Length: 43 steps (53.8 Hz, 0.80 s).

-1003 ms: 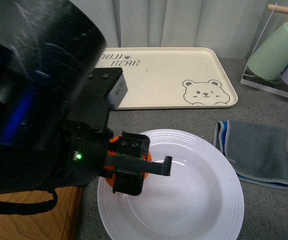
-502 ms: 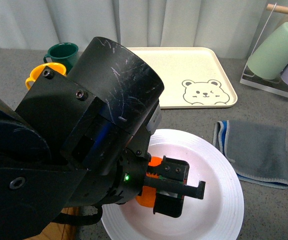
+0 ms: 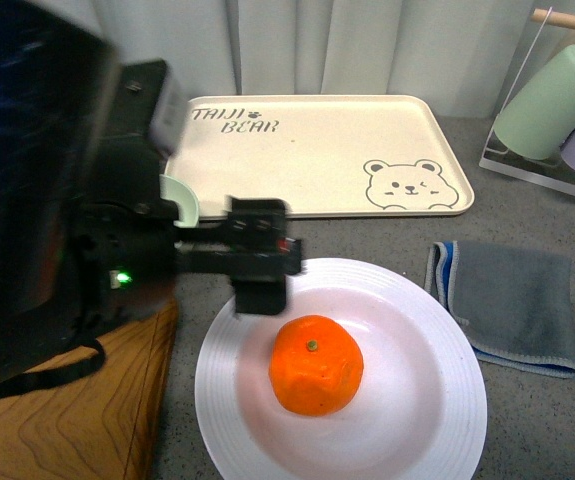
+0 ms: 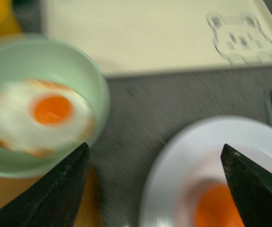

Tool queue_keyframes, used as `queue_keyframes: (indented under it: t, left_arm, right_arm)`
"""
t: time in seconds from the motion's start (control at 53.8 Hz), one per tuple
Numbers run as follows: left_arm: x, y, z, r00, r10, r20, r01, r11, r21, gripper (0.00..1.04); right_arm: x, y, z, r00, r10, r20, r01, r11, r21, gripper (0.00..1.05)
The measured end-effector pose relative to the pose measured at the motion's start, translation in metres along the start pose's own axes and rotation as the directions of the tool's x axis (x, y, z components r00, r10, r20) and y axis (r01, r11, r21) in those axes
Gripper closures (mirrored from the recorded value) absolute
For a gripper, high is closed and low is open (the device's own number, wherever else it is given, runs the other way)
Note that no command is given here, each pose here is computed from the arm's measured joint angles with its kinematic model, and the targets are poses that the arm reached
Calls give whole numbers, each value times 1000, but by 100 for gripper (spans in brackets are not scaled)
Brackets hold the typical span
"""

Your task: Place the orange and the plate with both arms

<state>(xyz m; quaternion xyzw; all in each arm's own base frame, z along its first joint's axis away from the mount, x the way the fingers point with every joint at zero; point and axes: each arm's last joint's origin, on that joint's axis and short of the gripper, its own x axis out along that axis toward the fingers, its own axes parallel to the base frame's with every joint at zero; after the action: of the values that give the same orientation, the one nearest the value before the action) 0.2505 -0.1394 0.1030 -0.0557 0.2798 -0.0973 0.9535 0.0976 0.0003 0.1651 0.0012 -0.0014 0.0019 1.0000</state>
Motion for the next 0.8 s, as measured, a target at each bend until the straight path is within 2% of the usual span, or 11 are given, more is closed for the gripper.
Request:
queue_keyframes:
  t: [0.037, 0.093, 0.167, 0.242, 0.372, 0.427, 0.669, 0.799]
  left_arm:
    - [-9, 16, -5, 990, 78, 121, -83, 996, 32, 28]
    - [-34, 38, -1, 920, 163, 357, -182, 983, 19, 41]
    - [-58, 50, 11, 845, 168, 507, -192, 981, -5, 54]
    - [-71, 56, 14, 824, 150, 546, -185, 983, 11, 64]
    - [-88, 71, 5, 840, 147, 523, -199, 979, 43, 86]
    - [-98, 78, 3, 840, 152, 521, -205, 978, 45, 100]
    - [-127, 92, 1, 844, 159, 512, -214, 976, 50, 101]
    - [-139, 94, 4, 831, 149, 537, -207, 977, 50, 101]
  right_arm:
    - [0, 0, 0, 1000, 2, 0, -2, 1000, 0, 9]
    - [0, 0, 0, 1000, 0, 0, 0, 1000, 0, 9]
    - [0, 0, 0, 1000, -1, 0, 1, 1000, 0, 9]
    - [0, 0, 0, 1000, 2, 0, -2, 1000, 0, 9]
    - [0, 0, 0, 1000, 1, 0, -1, 1000, 0, 9]
    - [0, 0, 0, 1000, 0, 0, 0, 1000, 0, 9]
    - [0, 0, 0, 1000, 1, 0, -1, 1000, 0, 9]
    - [0, 0, 0, 1000, 0, 0, 0, 1000, 0, 9]
